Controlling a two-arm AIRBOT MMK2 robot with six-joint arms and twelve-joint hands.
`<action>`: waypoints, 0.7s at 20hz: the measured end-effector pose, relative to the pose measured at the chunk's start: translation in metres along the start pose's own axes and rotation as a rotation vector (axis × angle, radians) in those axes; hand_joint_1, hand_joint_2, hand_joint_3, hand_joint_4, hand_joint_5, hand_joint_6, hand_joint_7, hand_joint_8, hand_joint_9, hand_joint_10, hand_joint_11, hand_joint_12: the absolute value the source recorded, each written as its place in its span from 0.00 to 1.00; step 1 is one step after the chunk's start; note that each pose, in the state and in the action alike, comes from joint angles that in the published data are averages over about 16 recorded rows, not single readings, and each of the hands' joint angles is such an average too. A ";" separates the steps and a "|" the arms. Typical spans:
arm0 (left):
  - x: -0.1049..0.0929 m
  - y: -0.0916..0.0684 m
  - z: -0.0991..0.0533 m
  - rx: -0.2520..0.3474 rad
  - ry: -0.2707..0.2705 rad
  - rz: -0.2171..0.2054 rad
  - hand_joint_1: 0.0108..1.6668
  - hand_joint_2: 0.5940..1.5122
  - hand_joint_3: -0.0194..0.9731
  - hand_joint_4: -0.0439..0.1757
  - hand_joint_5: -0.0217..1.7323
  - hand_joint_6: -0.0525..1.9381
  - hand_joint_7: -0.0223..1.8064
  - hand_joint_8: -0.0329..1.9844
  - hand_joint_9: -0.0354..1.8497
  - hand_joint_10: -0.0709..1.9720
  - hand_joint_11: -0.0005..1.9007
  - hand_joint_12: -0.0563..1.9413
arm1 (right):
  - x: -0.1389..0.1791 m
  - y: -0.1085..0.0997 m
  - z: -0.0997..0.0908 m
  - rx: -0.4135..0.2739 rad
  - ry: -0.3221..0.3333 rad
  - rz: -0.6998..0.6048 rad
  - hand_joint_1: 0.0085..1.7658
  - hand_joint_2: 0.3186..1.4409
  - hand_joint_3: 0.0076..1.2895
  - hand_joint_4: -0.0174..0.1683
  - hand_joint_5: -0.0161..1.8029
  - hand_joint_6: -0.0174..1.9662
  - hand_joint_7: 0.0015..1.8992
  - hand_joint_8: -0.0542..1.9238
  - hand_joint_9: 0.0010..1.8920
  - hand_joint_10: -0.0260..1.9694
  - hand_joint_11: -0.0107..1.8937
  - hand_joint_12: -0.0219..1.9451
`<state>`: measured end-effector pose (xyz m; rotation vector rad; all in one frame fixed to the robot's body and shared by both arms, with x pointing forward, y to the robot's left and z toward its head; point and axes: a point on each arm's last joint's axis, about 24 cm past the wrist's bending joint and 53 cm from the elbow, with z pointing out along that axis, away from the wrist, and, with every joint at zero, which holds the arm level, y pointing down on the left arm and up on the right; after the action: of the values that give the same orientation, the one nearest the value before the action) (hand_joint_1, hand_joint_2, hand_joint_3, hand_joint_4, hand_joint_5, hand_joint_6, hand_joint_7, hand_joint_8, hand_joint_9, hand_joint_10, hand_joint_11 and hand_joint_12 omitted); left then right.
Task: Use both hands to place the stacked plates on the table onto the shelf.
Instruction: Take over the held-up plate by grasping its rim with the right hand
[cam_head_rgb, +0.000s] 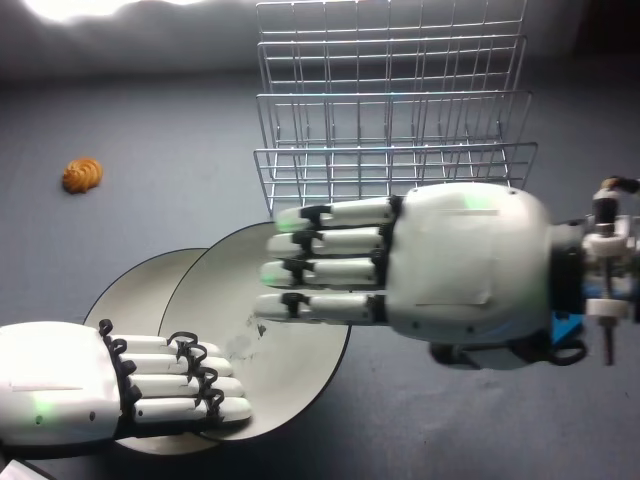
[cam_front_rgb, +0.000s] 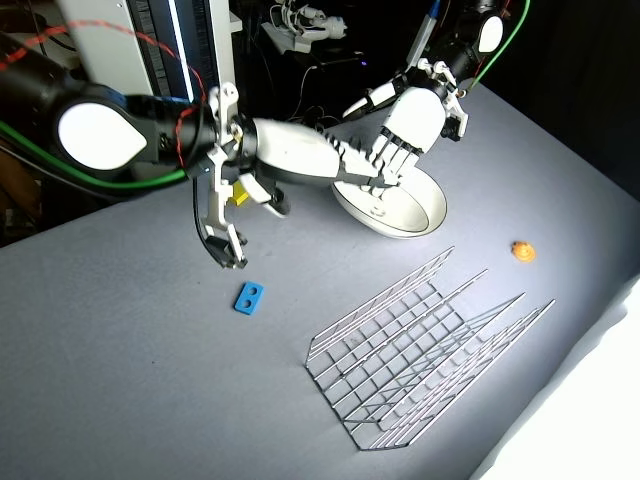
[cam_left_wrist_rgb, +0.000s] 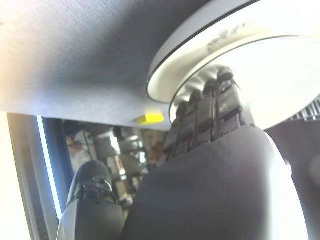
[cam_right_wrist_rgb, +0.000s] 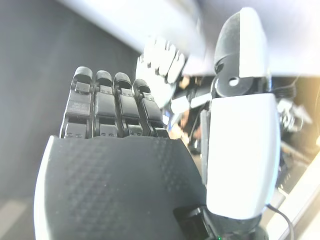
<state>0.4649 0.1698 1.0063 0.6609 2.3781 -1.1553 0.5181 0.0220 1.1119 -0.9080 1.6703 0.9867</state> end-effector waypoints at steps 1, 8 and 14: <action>0.000 0.000 0.000 0.000 -0.001 -0.001 0.00 0.54 0.03 0.16 0.01 0.01 0.00 0.01 0.01 0.02 0.01 0.03 | 0.003 0.000 0.004 -0.001 0.004 -0.003 0.63 0.55 0.01 0.12 0.02 0.02 0.01 0.03 0.01 0.02 0.02 0.01; 0.000 -0.001 0.001 0.001 -0.004 -0.008 0.00 0.54 0.03 0.16 0.01 0.01 0.00 0.01 0.01 0.02 0.01 0.02 | 0.016 0.001 0.037 -0.016 0.008 -0.025 0.66 0.55 0.01 0.12 0.02 0.02 0.01 0.03 0.01 0.02 0.02 0.01; 0.000 -0.001 0.001 0.001 -0.005 -0.011 0.00 0.54 0.03 0.16 0.01 0.01 0.00 0.01 0.01 0.02 0.01 0.03 | 0.020 0.000 0.063 -0.025 0.005 -0.050 0.64 0.56 0.01 0.12 0.02 0.02 0.01 0.03 0.01 0.02 0.02 0.05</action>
<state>0.4645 0.1686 1.0063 0.6452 2.3801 -1.1614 0.5347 0.0765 1.0790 -0.9653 1.6342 0.9742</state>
